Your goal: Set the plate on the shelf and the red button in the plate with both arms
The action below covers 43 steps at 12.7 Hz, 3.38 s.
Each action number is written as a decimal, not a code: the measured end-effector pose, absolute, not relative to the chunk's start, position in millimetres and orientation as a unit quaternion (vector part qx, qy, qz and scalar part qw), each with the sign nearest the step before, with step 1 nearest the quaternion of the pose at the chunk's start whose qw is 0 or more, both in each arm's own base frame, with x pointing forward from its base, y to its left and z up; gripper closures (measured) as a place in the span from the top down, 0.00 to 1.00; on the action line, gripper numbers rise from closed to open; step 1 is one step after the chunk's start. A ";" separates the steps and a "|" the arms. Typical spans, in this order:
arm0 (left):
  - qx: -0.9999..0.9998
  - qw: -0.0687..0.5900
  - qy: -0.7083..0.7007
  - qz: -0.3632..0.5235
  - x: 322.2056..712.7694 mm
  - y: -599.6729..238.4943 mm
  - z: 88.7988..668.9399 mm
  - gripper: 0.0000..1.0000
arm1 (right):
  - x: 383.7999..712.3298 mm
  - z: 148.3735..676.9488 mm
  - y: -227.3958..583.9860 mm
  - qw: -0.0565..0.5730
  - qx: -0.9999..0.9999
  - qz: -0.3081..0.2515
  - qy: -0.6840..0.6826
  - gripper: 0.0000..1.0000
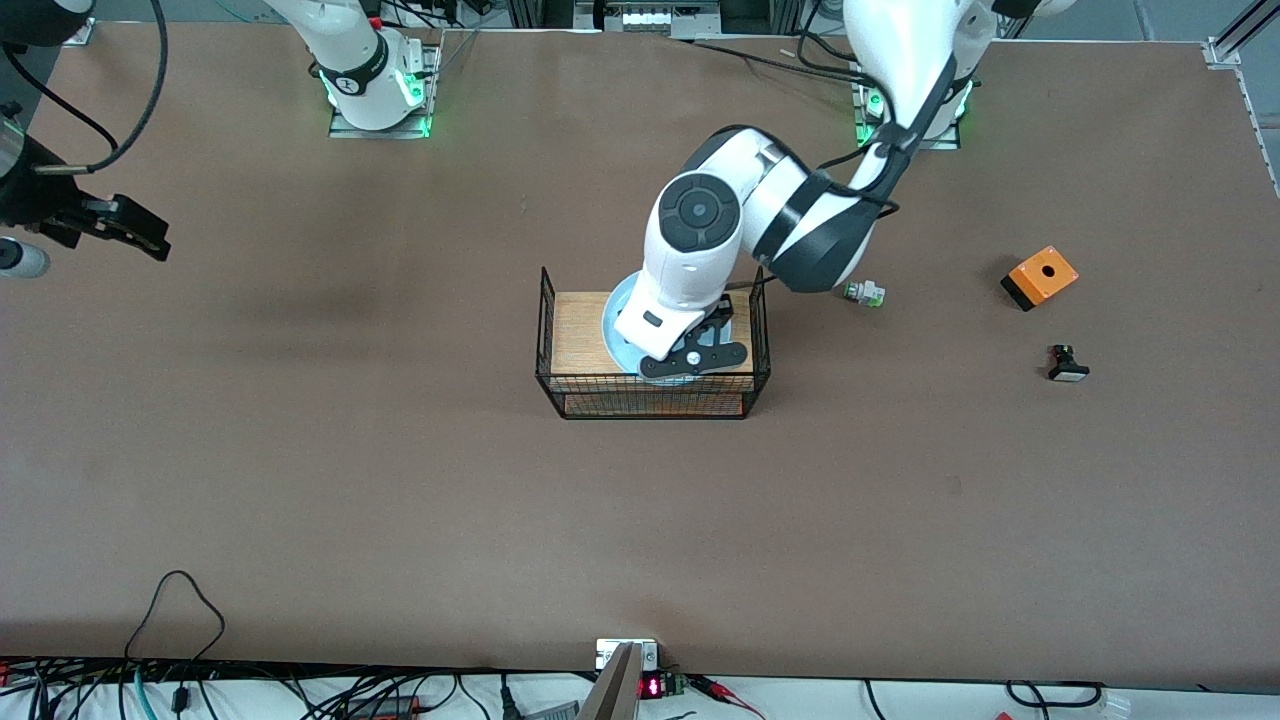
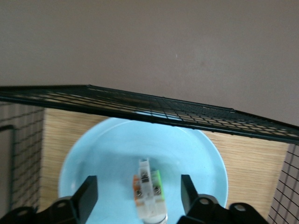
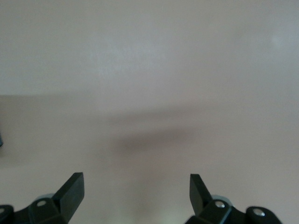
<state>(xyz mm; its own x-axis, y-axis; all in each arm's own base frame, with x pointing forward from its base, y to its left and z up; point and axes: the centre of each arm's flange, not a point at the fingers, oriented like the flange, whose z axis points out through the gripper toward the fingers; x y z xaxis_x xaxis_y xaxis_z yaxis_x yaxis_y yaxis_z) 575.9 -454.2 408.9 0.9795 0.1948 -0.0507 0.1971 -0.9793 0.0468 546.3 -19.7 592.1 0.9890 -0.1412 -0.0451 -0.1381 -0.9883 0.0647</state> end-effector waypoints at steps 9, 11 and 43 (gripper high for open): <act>0.993 0.009 0.118 -0.001 637.7 -284.5 508.1 1.00 | 543.1 592.5 -10.5 0.021 0.996 -0.049 -0.065 1.00; 0.993 0.005 0.114 0.008 660.1 -205.6 526.4 1.00 | 539.7 580.4 -12.5 0.022 0.995 -0.066 -0.066 1.00; 1.000 -0.016 -0.027 0.003 588.2 -22.1 566.0 1.00 | 553.8 587.1 -14.7 0.014 0.996 -0.061 -0.070 1.00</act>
